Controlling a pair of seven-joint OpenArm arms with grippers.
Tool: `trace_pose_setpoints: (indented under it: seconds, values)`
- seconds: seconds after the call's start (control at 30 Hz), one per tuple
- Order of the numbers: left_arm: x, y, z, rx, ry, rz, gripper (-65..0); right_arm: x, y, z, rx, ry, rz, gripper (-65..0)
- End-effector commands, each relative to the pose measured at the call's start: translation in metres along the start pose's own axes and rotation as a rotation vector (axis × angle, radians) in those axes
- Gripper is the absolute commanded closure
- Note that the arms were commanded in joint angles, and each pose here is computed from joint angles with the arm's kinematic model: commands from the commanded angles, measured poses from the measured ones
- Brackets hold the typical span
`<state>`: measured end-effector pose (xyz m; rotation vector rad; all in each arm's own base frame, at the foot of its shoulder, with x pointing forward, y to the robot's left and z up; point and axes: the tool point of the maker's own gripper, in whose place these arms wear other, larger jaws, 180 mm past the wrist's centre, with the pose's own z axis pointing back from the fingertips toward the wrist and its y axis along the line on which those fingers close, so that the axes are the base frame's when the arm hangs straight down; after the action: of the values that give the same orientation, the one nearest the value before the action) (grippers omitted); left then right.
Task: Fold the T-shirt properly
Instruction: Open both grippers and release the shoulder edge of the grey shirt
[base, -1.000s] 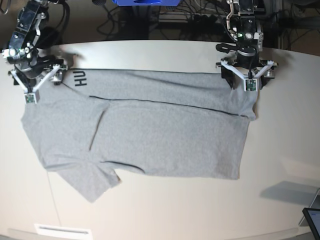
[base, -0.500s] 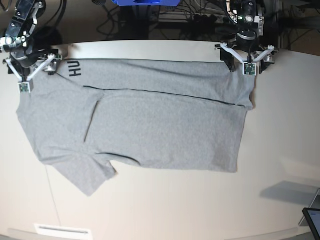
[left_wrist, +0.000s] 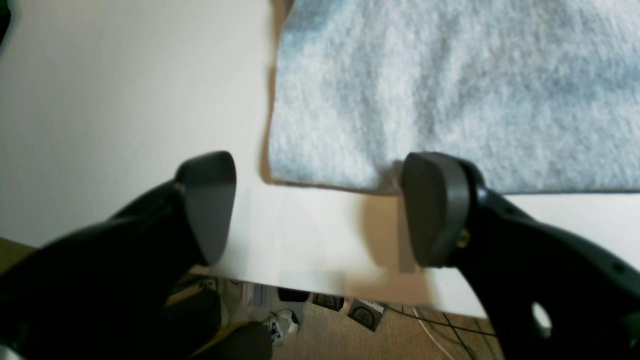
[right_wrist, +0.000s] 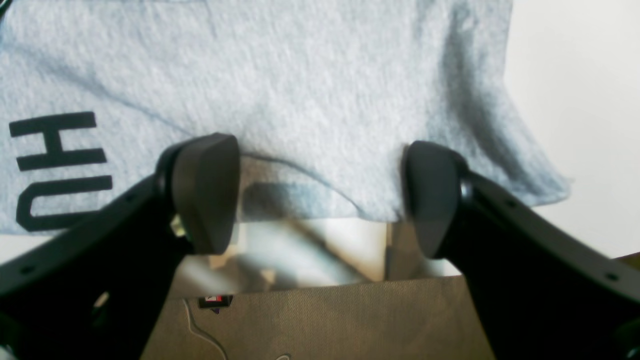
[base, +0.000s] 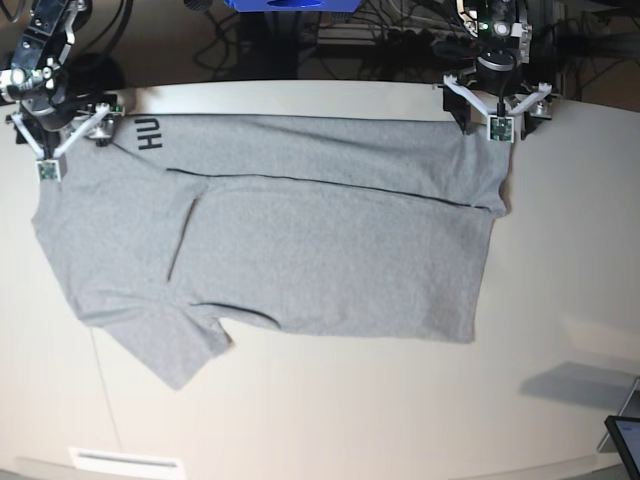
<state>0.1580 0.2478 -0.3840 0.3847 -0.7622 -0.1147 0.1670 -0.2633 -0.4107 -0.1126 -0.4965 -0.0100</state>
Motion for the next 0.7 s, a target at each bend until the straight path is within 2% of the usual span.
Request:
trace_pose_setpoints:
  seconds: [0.0, 0.1, 0.47, 0.67]
  values:
    - [0.010, 0.006, 0.002, 0.020, -0.034, -0.007, -50.2, -0.010, -0.008, 0.002, -0.032, 0.054, 0.018, -49.5]
    - [0.021, 0.008, 0.002, 0.026, -0.062, -0.001, -50.2, -0.002, -0.008, 0.001, -0.032, 0.037, 0.016, -49.5]
    - [0.029, 0.010, 0.002, 0.034, -0.059, 0.009, -50.2, 0.017, -0.013, 0.014, -0.062, -0.012, 0.045, -49.5]
    - [0.035, 0.010, 0.006, 0.036, -0.077, 0.012, -50.2, 0.021, -0.025, 0.022, -0.102, 0.012, 0.029, -49.5]
